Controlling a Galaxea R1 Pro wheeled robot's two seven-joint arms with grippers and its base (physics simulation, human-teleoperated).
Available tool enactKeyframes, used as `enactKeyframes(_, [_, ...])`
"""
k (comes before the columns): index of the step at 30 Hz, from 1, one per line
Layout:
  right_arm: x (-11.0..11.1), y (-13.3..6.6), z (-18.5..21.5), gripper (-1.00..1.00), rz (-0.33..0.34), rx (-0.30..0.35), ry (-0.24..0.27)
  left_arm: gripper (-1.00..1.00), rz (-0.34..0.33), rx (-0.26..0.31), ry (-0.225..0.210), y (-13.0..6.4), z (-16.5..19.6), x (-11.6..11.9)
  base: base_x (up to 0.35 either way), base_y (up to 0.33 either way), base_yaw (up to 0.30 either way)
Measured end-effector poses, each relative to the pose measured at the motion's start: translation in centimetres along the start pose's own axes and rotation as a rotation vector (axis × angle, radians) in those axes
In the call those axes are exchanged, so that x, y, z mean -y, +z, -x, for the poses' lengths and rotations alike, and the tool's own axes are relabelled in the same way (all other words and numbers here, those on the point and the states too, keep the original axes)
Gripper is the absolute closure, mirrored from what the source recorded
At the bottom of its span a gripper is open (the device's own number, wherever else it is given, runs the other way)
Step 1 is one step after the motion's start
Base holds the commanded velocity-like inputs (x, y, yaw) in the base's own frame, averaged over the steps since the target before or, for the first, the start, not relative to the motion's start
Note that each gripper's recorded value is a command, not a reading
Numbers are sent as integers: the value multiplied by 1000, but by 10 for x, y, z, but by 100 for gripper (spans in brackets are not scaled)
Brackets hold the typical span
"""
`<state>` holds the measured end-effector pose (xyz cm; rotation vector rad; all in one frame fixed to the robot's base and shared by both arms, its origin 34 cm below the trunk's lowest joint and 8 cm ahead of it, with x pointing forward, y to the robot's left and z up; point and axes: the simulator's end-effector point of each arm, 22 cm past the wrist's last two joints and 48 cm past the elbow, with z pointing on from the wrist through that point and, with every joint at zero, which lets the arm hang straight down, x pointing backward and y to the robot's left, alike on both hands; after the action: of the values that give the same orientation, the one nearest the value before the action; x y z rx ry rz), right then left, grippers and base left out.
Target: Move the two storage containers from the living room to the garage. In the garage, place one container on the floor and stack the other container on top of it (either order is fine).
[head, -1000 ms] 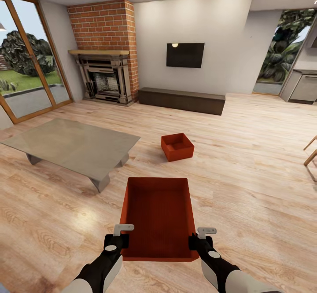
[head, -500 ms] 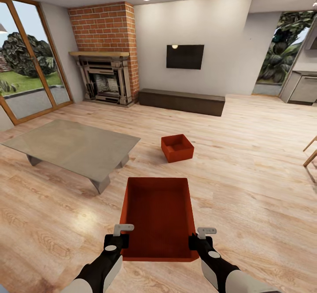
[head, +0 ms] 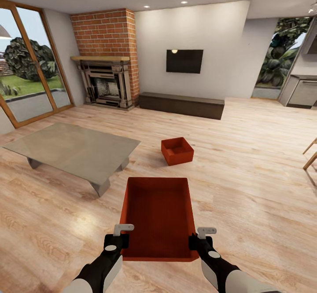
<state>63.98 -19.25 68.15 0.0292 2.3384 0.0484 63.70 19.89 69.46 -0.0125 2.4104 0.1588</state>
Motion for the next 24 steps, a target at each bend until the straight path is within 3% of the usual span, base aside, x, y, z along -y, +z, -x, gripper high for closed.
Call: enactKeyframes(24, [-1,-7,21,100,1,39,-1,100,1,38,-5,-9,20,-2,0,0,0])
